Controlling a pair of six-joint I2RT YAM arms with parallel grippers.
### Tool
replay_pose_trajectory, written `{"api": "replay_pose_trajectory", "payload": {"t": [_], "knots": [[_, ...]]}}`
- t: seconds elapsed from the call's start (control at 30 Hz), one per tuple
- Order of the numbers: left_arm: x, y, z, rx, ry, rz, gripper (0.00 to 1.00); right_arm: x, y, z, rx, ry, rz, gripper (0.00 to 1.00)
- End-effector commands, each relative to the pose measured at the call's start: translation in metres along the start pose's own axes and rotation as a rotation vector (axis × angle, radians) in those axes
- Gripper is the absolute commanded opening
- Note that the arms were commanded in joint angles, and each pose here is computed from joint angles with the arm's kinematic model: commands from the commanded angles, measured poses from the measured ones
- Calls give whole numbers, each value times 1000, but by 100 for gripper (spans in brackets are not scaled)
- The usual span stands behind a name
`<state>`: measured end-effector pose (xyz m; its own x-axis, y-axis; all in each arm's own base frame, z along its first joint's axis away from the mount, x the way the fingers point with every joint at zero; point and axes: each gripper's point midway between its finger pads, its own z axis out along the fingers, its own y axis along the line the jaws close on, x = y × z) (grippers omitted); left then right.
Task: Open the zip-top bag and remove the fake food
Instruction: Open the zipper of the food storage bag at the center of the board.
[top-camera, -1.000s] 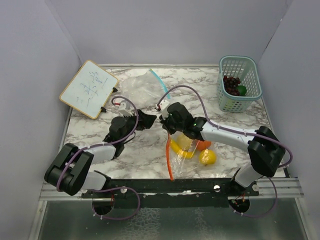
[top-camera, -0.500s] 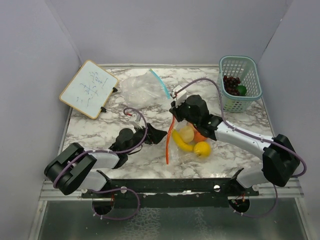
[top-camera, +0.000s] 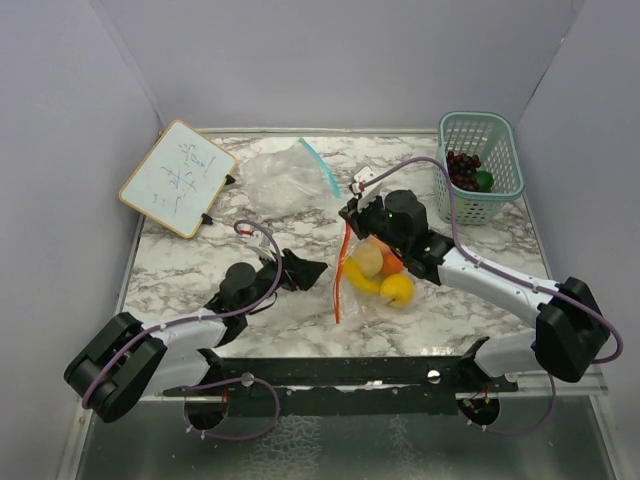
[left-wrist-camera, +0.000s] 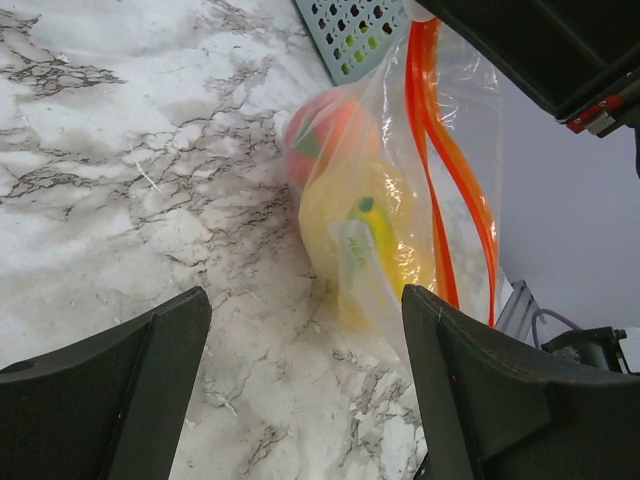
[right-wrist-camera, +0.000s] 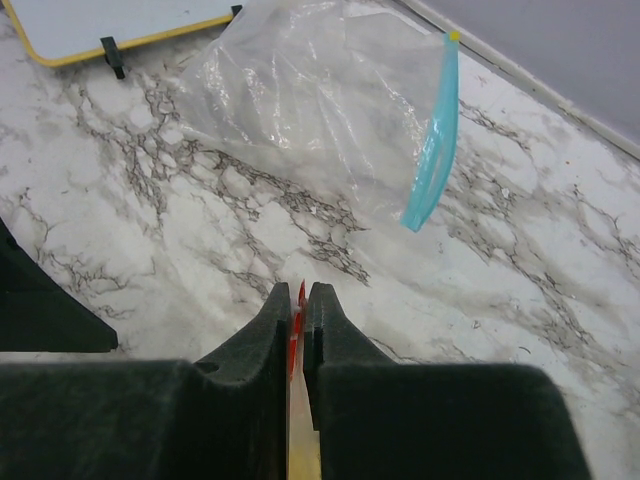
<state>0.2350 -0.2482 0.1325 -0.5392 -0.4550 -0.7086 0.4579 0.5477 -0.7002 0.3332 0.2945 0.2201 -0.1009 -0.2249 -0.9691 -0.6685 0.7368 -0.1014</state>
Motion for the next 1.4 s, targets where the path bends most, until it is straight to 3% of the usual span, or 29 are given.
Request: {"api": "replay_pose_trajectory", "payload": {"t": [0.0,1.03,1.37], "knots": [[-4,-18,4,74,10,16,80,-20,3,-6,-21,-76,-10,2],[4,-51,23,181,63,15,80,-14,7,-3,-41,-70,-7,2],[-4,-37,22,72,70,110,79,-17,-2,-11,-4,-68,-38,2]]}}
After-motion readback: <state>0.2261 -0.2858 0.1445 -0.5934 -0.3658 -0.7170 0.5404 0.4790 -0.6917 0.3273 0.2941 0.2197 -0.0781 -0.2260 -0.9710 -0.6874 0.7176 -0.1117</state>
